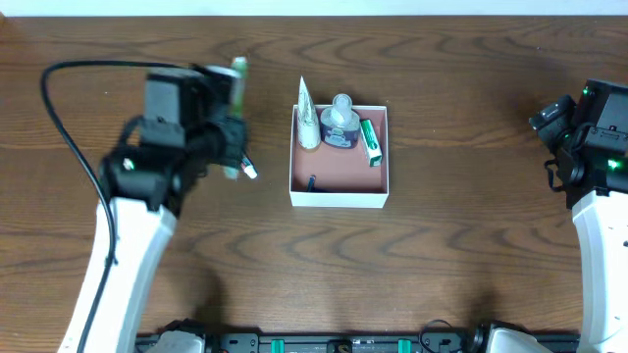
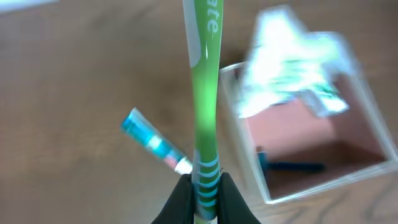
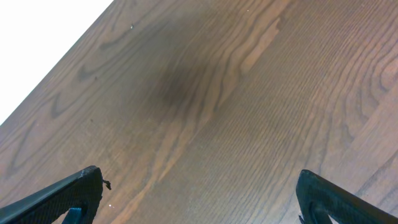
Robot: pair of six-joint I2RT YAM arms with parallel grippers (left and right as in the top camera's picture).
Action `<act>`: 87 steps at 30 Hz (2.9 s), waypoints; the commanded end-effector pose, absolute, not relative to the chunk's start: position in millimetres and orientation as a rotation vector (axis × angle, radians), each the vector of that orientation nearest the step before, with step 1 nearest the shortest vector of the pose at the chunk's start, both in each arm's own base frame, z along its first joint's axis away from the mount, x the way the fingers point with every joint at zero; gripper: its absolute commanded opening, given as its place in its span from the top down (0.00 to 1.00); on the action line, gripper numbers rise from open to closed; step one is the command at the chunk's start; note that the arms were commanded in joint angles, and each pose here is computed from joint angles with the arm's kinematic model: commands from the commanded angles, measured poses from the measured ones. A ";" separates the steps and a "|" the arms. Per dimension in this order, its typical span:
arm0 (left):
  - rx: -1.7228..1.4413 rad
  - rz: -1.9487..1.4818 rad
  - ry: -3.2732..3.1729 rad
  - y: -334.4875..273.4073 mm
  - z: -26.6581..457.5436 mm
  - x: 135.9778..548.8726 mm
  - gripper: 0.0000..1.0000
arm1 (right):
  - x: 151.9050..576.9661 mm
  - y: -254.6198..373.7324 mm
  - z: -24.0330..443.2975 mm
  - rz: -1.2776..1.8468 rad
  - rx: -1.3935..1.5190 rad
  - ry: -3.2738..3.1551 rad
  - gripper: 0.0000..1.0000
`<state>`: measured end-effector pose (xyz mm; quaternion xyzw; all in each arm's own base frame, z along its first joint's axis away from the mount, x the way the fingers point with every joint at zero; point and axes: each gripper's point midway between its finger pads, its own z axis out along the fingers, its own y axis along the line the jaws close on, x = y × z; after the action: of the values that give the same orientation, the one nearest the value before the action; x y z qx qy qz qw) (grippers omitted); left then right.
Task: Pack container
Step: 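Carry the toothbrush into the box and lower it beside the razor, then release the toothbrush and move the left gripper to the toothpaste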
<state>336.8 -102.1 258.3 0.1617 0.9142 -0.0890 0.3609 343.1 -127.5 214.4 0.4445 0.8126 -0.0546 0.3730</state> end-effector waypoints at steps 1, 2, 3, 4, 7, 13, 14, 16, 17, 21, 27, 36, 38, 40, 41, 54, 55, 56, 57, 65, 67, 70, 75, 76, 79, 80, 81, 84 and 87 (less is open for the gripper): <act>0.728 -0.216 2.173 -140.9 286.7 319.6 0.94 | 342.3 -133.1 218.3 -0.165 1.149 2.064 0.01; 0.781 -0.220 2.132 -151.1 292.1 315.2 0.94 | 342.3 -133.1 218.3 -0.165 1.149 2.064 0.01; 0.839 -0.224 2.089 -162.3 297.0 310.3 0.94 | 342.3 -133.1 218.3 -0.165 1.149 2.064 0.01; 0.888 -0.228 2.055 -171.5 300.1 305.7 0.94 | 342.3 -133.1 218.3 -0.165 1.149 2.064 0.01; 1.032 -0.246 1.970 -200.4 302.8 292.0 0.94 | 342.3 -133.1 218.3 -0.165 1.149 2.064 0.01; 1.345 -0.202 1.850 -243.7 280.6 272.6 0.94 | 342.3 -133.1 218.3 -0.165 1.149 2.064 0.01; 1.405 -0.183 1.832 -250.5 272.7 271.5 0.94 | 342.3 -133.1 218.3 -0.165 1.149 2.064 0.01; 1.482 -0.143 1.820 -258.5 258.9 272.1 0.94 | 342.3 -133.1 218.3 -0.165 1.149 2.064 0.01; 1.527 -0.109 1.814 -262.2 249.7 273.6 0.94 | 342.3 -133.1 218.3 -0.165 1.148 2.064 0.01; 1.675 0.083 1.815 -266.1 212.7 286.3 0.94 | 342.3 -133.1 218.3 -0.165 1.149 2.064 0.01; 1.881 0.312 1.800 -266.1 162.6 299.8 0.94 | 342.3 -133.1 218.3 -0.165 1.149 2.064 0.01; 1.996 0.454 1.786 -265.1 122.9 318.1 0.94 | 342.3 -133.1 218.2 -0.165 1.149 2.064 0.01; 2.008 0.458 1.782 -264.8 119.4 319.9 0.94 | 342.3 -133.2 218.3 -0.165 1.149 2.064 0.01; 2.018 0.464 1.782 -262.4 117.3 322.1 0.94 | 342.3 -133.1 218.3 -0.165 1.149 2.064 0.01; 2.014 0.466 1.788 -260.7 117.2 323.5 0.94 | 342.3 -133.1 218.3 -0.165 1.149 2.064 0.01; 1.985 0.455 1.831 -249.4 116.3 332.2 0.94 | 342.3 -133.1 218.3 -0.165 1.149 2.064 0.01; 1.986 0.449 1.830 -249.9 116.2 331.8 0.94 | 342.3 -133.1 218.3 -0.165 1.149 2.064 0.01; 1.987 0.444 1.829 -250.5 116.0 331.4 0.94 | 342.3 -133.1 218.3 -0.165 1.149 2.064 0.01; 1.988 0.439 1.829 -251.0 115.9 331.1 0.94 | 342.3 -133.1 218.2 -0.165 1.149 2.064 0.01; 1.989 0.437 1.827 -251.4 116.0 330.8 0.41 | 342.3 -133.1 218.3 -0.165 1.149 2.064 0.01; 1.986 0.447 1.829 -250.4 116.3 331.5 0.41 | 342.3 -133.1 218.2 -0.165 1.149 2.064 0.01; 1.975 0.492 1.834 -245.9 118.4 334.7 0.41 | 342.3 -133.1 218.3 -0.165 1.149 2.064 0.01; 1.889 0.519 1.841 -247.7 137.1 332.8 0.41 | 342.3 -133.1 218.3 -0.165 1.149 2.064 0.01; 1.877 0.511 1.822 -251.0 144.6 329.8 0.41 | 342.3 -133.1 218.2 -0.165 1.149 2.064 0.01; 1.835 0.476 1.764 -264.5 168.7 316.5 0.41 | 342.3 -133.1 218.3 -0.165 1.149 2.064 0.01; 1.824 0.462 1.743 -269.6 176.3 311.0 0.41 | 342.3 -133.2 218.3 -0.165 1.149 2.064 0.01; 1.824 0.441 1.708 -276.7 185.3 302.4 0.40 | 342.3 -133.1 218.3 -0.165 1.149 2.064 0.01; 1.831 0.391 1.621 -295.5 203.7 277.8 0.40 | 342.3 -133.1 218.3 -0.165 1.149 2.064 0.01; 1.863 0.344 1.524 -313.6 217.8 248.9 0.40 | 342.3 -133.1 218.3 -0.165 1.149 2.064 0.01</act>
<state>267.4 -301.3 202.8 0.7150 0.6007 0.1473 0.3261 343.1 -127.5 214.4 0.4447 0.8125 -0.0545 0.3730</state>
